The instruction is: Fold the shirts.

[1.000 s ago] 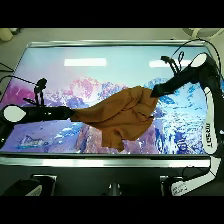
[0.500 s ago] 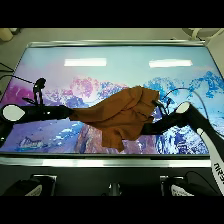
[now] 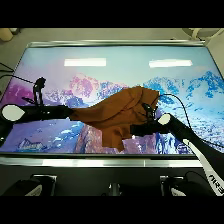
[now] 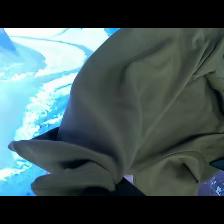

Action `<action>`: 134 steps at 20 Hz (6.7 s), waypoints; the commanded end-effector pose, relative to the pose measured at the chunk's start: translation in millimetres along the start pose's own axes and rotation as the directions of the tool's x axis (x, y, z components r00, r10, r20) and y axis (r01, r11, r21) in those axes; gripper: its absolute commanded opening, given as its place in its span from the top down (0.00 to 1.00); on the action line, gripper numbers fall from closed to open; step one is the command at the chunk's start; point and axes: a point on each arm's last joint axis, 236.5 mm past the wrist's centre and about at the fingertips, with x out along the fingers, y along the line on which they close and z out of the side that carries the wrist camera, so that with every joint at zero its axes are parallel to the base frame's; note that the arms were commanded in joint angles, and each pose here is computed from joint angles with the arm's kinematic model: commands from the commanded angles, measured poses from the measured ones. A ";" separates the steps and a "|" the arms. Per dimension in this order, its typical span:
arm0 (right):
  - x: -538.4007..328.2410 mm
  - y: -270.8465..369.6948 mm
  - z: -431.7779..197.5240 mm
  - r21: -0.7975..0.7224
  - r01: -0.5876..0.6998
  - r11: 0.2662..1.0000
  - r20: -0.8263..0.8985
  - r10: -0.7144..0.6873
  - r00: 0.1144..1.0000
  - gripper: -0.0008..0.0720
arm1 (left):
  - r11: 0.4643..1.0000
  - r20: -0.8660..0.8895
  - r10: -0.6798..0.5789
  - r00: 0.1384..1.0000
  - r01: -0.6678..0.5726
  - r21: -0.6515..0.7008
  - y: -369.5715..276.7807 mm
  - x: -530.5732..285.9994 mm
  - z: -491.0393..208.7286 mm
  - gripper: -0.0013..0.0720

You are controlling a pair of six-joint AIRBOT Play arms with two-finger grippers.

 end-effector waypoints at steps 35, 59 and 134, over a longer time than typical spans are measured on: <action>-181.7 -72.4 212.4 -0.342 0.336 0.878 0.352 -0.212 0.912 0.96 | 0.983 0.327 0.172 0.929 -0.140 -0.120 70.8 -64.7 52.7 0.95; -166.7 -161.1 106.9 -0.211 0.218 0.953 -0.057 -0.234 0.970 0.41 | 0.959 -0.307 0.040 0.951 -0.123 -0.256 140.0 79.4 12.4 0.26; -150.2 -104.7 252.0 -0.340 0.369 0.865 0.131 -0.345 0.930 0.97 | 0.923 0.057 0.378 0.924 -0.372 -0.096 186.3 -19.8 141.5 0.95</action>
